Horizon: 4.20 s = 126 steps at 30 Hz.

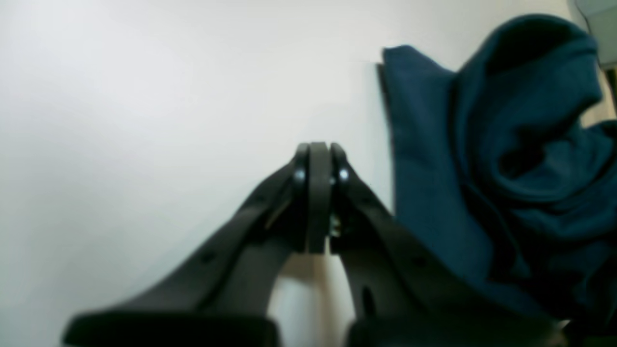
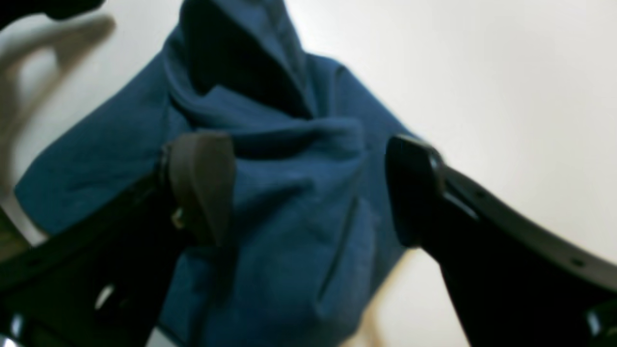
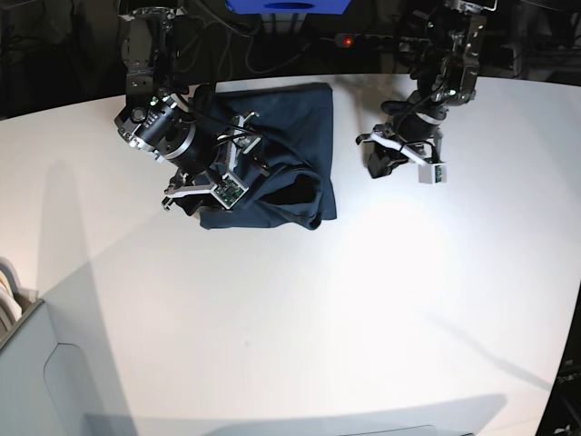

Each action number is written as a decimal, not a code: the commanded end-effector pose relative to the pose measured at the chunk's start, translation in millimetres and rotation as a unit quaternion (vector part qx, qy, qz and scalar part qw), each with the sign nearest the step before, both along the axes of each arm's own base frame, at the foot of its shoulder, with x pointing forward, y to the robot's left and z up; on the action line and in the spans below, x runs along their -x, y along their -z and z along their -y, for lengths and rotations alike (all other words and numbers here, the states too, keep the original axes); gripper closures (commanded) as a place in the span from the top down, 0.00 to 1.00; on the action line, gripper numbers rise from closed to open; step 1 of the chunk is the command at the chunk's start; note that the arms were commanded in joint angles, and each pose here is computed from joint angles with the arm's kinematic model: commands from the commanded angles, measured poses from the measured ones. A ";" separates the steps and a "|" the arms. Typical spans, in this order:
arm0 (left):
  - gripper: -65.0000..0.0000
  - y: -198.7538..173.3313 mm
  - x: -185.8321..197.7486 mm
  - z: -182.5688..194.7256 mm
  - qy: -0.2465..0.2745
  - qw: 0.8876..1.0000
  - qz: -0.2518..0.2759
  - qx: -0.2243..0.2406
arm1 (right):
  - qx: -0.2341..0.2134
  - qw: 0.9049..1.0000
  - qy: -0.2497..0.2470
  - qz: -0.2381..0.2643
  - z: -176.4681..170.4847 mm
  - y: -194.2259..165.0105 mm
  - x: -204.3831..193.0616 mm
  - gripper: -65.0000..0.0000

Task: Fold the T-shirt properly
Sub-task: 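Lift the shirt's end with the right gripper and fold it over the bundle, then press the right gripper along the folded edge to flatten the bundle, then release the shirt and withdraw the right gripper beside the bundle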

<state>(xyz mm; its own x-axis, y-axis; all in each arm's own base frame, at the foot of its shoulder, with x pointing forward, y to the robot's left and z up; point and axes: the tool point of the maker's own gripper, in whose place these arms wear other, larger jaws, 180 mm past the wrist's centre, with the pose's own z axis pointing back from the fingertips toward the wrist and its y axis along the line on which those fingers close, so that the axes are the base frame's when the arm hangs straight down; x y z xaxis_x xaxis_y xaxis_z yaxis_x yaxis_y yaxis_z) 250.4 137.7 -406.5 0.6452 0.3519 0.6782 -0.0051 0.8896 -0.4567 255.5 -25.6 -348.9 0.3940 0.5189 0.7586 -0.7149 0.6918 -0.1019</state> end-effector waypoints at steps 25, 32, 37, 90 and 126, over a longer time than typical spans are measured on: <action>0.00 -12.1 -3.3 -19.8 -0.023 0.999 0.022 -0.006 | -0.044 0.995 -0.093 0.009 -61.3 -21.2 49.6 0.00; 0.00 -10.2 -0.2 -19.8 -0.023 1.000 0.018 -0.006 | -0.037 0.988 -0.150 -0.008 -80.9 -9.4 68.9 0.00; 0.00 -8.6 2.2 -19.8 -0.023 1.000 0.015 -0.006 | -0.026 0.984 -0.174 -0.022 -83.6 1.1 80.4 0.21; 0.03 -59.9 17.6 -47.9 -0.054 0.996 0.066 -0.028 | -0.041 0.989 -0.132 0.057 -69.2 -34.6 24.0 0.66; 0.07 -54.0 32.8 -43.1 -0.058 0.997 0.050 -0.021 | -0.066 0.980 -0.185 -0.042 -144.0 22.6 -17.1 0.66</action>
<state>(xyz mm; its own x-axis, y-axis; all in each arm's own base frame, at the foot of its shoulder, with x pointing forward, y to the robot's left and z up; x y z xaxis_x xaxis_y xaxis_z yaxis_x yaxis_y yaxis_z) 214.3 180.5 -361.6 0.5547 0.3909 0.7345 -0.0839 0.9045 -0.4180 266.4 109.0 -387.8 0.2990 0.5725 0.7635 -0.9129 0.4045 0.0542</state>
